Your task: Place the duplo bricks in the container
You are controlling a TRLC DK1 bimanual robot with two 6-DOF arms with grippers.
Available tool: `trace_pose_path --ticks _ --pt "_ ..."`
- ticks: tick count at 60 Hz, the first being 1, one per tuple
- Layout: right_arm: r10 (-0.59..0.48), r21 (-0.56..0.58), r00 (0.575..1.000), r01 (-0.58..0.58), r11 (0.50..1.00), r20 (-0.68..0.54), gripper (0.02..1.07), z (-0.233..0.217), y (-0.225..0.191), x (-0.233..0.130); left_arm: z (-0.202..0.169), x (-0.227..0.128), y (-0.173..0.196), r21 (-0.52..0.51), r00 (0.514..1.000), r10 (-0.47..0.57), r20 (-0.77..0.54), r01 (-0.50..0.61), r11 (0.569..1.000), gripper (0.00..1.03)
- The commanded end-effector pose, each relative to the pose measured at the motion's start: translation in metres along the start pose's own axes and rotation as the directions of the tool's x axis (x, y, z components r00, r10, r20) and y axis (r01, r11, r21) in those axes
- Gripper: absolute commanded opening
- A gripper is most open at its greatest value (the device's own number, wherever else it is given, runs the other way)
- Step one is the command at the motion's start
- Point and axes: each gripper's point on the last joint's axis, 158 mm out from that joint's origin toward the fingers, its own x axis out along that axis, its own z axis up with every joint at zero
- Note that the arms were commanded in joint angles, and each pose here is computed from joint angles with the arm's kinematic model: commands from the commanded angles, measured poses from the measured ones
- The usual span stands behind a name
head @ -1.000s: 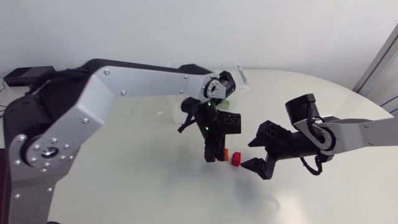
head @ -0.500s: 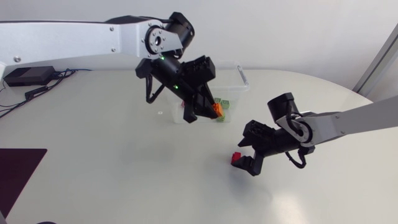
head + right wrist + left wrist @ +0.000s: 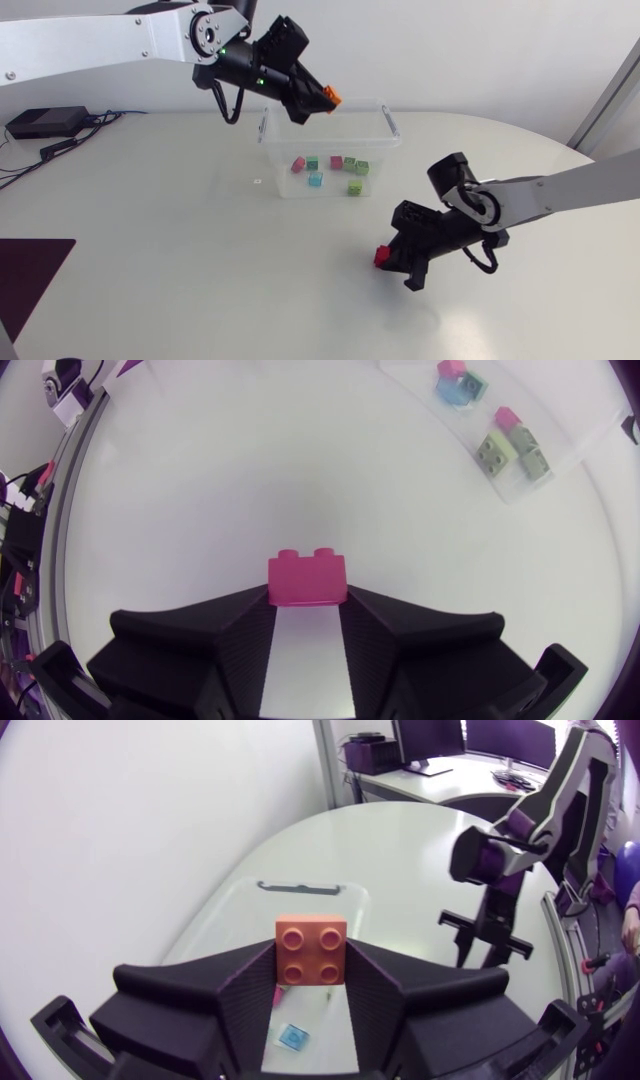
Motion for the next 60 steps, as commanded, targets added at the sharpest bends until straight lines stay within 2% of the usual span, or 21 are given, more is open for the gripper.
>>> trace_pose_path --ticks 1,10,15,18,19,23,32,42,50,60 --pt "-0.037 -0.033 0.999 0.039 0.999 0.039 0.22 0.014 -0.002 -0.024 -0.014 0.015 0.034 -0.098 0.997 0.076 -0.006 -0.076 0.992 0.25" --pt "-0.096 -0.028 0.991 0.099 0.995 0.095 0.22 0.039 -0.007 -0.058 -0.043 0.034 0.062 -0.126 0.987 0.144 -0.076 -0.153 0.980 0.27" --pt "-0.131 -0.018 0.983 0.134 0.991 0.132 0.22 0.054 -0.012 -0.075 -0.060 0.039 0.080 -0.153 0.975 0.189 -0.114 -0.206 0.967 0.41" --pt "-0.152 -0.009 0.976 0.156 0.988 0.156 0.22 0.065 -0.016 -0.084 -0.068 0.040 0.088 -0.172 0.971 0.197 -0.133 -0.218 0.961 0.56" --pt "-0.164 -0.003 0.972 0.166 0.986 0.170 0.22 0.070 -0.019 -0.088 -0.075 0.041 0.091 -0.177 0.967 0.202 -0.153 -0.228 0.957 0.69" --pt "-0.190 0.016 0.962 0.190 0.982 0.197 0.22 0.083 -0.027 -0.099 -0.080 0.039 0.094 -0.182 0.961 0.213 -0.179 -0.245 0.952 1.01" --pt "-0.308 0.093 0.905 0.293 0.951 0.293 0.22 0.125 -0.061 -0.130 -0.064 0.008 0.101 -0.204 0.940 0.269 -0.212 -0.312 0.928 1.00" --pt "-0.374 0.155 0.860 0.341 0.927 0.348 0.23 0.157 -0.092 -0.146 -0.043 -0.029 0.094 -0.224 0.918 0.324 -0.229 -0.373 0.900 1.00" --pt "-0.405 0.186 0.838 0.361 0.914 0.365 0.23 0.179 -0.112 -0.147 -0.024 -0.064 0.082 -0.207 0.894 0.383 -0.233 -0.431 0.878 1.00" --pt "-0.462 0.219 0.803 0.407 0.887 0.376 0.24 0.198 -0.140 -0.140 -0.012 -0.105 0.070 -0.239 0.871 0.435 -0.227 -0.483 0.842 1.00"
